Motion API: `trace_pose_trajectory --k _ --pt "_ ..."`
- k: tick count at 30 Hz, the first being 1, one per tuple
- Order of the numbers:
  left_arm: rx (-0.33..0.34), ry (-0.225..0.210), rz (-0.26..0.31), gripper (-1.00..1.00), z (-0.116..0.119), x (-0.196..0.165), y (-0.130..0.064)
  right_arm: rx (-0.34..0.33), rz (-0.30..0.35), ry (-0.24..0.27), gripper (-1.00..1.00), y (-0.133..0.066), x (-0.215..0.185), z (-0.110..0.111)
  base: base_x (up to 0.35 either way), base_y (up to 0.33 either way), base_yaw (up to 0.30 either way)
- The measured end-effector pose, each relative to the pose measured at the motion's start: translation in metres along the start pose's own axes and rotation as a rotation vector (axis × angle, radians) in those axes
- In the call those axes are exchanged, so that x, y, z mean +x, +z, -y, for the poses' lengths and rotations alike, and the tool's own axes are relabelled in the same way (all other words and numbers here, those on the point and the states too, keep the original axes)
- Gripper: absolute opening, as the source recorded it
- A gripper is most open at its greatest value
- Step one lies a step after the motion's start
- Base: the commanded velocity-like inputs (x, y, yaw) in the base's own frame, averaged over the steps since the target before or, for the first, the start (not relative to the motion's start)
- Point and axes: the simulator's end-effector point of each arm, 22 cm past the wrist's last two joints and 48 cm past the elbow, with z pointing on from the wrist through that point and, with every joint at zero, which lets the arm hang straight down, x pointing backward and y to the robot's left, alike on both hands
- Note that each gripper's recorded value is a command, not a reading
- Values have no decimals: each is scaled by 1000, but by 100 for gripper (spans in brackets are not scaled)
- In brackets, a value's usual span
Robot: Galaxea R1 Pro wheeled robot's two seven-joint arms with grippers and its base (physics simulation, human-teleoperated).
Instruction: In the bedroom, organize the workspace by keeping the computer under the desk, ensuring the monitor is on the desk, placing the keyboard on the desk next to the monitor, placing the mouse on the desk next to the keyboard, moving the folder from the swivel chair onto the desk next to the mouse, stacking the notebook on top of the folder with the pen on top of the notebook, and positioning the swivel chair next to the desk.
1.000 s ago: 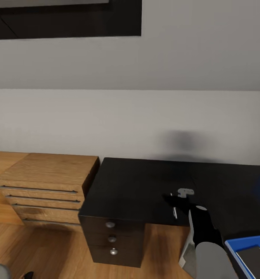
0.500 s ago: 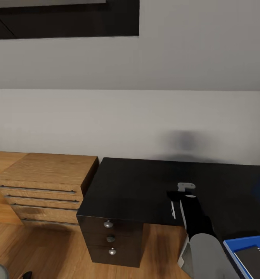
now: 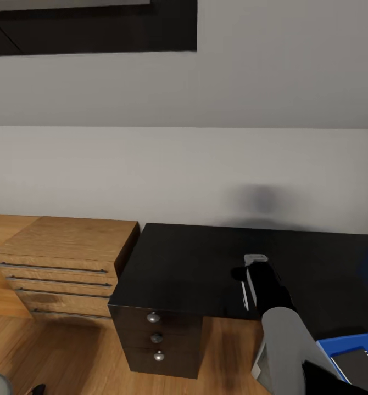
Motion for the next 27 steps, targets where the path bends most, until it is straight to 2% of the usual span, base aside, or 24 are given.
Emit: trace_pose_trajectory --k 4,8,9,13,21,27 --pt "0 0 0 100 0 0 0 -5 -64 2 100 0 14 -3 128 0 0" --pt "0 0 1 100 0 0 0 -7 -155 7 100 -2 33 -4 250 0 0" --pt "0 0 1 100 0 0 0 -7 -195 10 100 -3 42 -4 250 0 0" --pt "-1 0 0 100 0 0 0 -6 -264 16 100 -7 57 -3 152 0 0" --pt "-2 -1 0 100 -1 0 0 -8 -298 23 100 -8 64 -3 34 0 0" --pt "-2 -1 0 100 -1 0 0 10 -306 32 100 -6 66 17 5 0 0"
